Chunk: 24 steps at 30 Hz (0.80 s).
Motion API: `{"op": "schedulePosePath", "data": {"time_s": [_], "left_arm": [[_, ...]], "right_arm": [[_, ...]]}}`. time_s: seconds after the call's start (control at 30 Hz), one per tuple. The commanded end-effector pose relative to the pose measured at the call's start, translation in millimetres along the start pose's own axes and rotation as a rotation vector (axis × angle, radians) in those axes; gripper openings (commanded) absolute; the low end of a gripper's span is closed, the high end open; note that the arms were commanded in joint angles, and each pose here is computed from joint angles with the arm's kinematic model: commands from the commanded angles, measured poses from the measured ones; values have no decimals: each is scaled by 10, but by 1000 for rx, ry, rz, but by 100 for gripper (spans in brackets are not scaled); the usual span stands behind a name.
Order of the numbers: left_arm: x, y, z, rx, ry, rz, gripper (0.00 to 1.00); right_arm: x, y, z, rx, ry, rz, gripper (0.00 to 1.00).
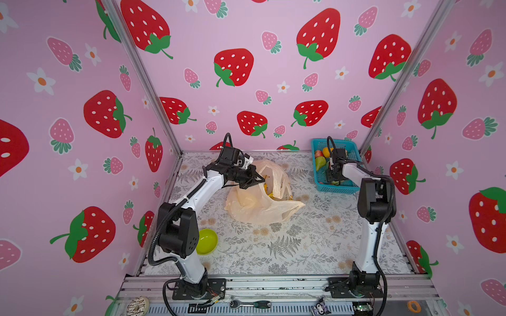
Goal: Place the fake fruits into the plastic bag and tie a complex knot
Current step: 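Lower the right gripper and grasp the green pear in the basket, then carry the green pear with the right gripper to the bag opening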
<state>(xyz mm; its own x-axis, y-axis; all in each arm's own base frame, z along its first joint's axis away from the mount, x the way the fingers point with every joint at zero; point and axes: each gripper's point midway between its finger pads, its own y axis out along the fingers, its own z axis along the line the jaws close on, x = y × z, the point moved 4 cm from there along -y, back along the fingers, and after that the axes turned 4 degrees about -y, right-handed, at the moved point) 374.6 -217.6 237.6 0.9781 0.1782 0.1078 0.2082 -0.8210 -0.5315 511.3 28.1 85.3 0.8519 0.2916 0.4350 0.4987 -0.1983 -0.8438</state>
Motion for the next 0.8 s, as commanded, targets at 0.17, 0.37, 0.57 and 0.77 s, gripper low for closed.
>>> {"op": "schedulePosePath", "data": {"time_s": [0.17,0.37,0.57,0.77], "left_arm": [[-31,-75,-81,-23,12,-4,0],[-29,-77,-84,-23,13,-6,0],[-30,-96,-100,-25,18,-11,0],[-33,-98,-103,-26,17,-10,0]], "right_arm": [[259,-685,-116,-1,19,-121,47],[403,-1456,20,113,64,-321,43],[236,-2359,967,552,-32,-571,41],[-344,-2608,1729,934,-115,-528,41]]}}
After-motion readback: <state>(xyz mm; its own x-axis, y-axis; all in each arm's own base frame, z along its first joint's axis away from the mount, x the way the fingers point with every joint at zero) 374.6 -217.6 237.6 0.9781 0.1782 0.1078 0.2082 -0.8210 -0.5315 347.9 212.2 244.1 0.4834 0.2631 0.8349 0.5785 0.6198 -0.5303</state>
